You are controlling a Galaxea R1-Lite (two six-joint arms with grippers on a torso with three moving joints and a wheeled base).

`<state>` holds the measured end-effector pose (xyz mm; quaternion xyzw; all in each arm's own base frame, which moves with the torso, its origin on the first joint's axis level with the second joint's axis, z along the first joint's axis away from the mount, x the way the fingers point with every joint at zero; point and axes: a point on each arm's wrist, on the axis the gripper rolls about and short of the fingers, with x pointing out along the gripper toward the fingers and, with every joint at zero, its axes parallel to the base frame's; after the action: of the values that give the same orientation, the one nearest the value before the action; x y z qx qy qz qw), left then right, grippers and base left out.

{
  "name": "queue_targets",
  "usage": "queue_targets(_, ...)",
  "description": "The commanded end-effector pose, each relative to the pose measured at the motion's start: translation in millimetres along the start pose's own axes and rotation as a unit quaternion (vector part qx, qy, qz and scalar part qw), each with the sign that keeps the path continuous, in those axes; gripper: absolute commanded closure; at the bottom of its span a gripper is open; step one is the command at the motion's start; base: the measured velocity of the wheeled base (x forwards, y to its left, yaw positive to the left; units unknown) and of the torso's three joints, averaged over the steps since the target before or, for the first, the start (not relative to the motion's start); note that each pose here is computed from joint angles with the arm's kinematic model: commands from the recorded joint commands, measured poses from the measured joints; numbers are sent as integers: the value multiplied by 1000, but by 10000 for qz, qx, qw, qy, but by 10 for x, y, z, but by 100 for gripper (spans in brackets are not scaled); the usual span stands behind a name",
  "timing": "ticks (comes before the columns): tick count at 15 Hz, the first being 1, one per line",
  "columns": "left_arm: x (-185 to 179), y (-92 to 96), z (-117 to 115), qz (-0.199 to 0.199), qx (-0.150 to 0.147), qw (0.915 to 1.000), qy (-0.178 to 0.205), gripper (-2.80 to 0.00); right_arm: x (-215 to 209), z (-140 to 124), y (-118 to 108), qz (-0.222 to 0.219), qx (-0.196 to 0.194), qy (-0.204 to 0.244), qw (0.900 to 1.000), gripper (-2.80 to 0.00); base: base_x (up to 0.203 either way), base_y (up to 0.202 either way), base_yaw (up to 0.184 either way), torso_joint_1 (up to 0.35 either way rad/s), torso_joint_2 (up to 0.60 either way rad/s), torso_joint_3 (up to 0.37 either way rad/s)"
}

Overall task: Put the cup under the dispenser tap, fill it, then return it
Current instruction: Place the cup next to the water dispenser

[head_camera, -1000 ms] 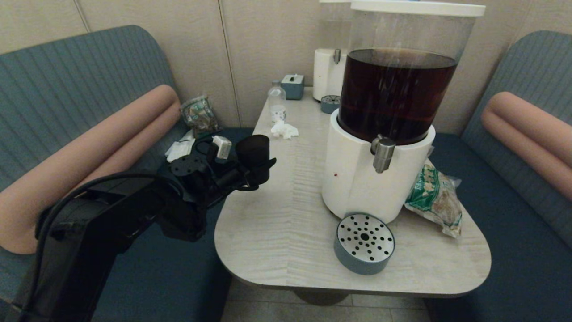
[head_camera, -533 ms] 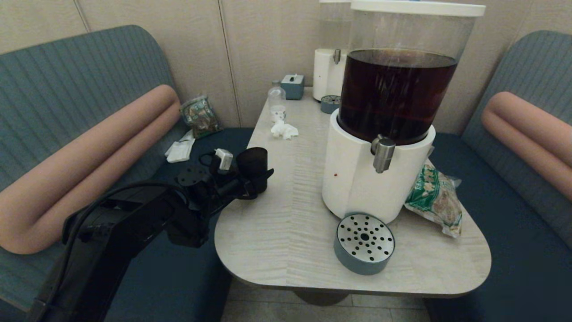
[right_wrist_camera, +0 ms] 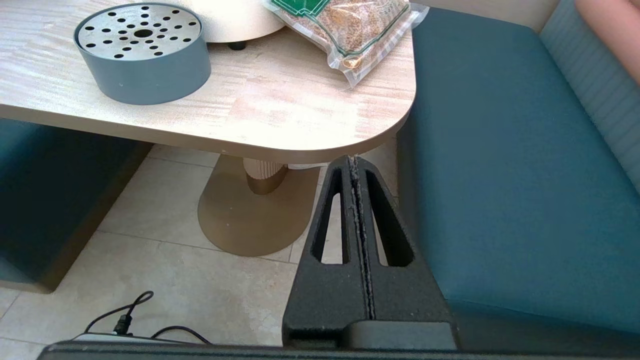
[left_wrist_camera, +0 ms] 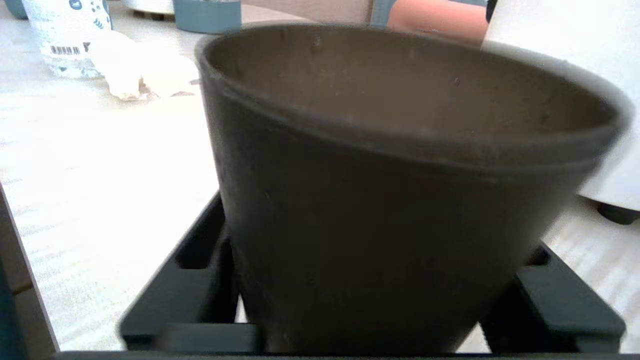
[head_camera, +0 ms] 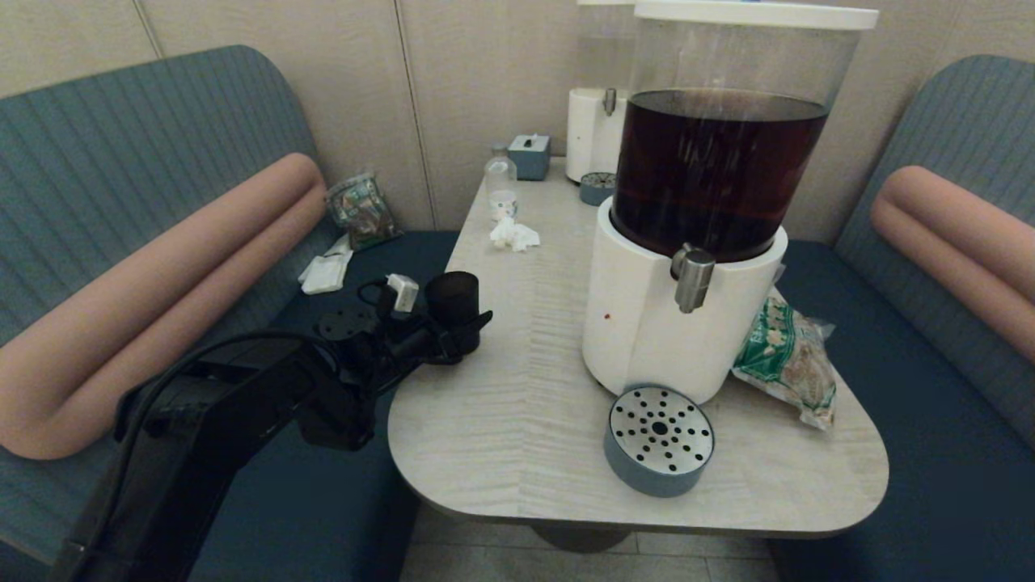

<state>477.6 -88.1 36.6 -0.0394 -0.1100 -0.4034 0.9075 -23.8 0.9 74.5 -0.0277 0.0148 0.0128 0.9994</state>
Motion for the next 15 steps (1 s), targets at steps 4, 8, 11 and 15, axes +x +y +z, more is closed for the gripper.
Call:
queue_targets(4,-9,-18,19,-29,-1,10000,-4,-280,0,2,0,7,-4,-5,10000,0,0,0,0,0,0,0)
queue_targets(8,-69,-63,59,-3,-85,9999,104,-280,0,0,0,7,-4,2,10000,0,0,0,0,0,0,0)
queue_targets(11,-172,-158,132,27,-227,9993,282,-280,1,-1,0,7,-3,8,10000,0,0,0,0,0,0,0)
queue_targets(15,-285,-227,221,73,-315,9986,420,-280,0,2,0,7,-4,-6,10000,0,0,0,0,0,0,0)
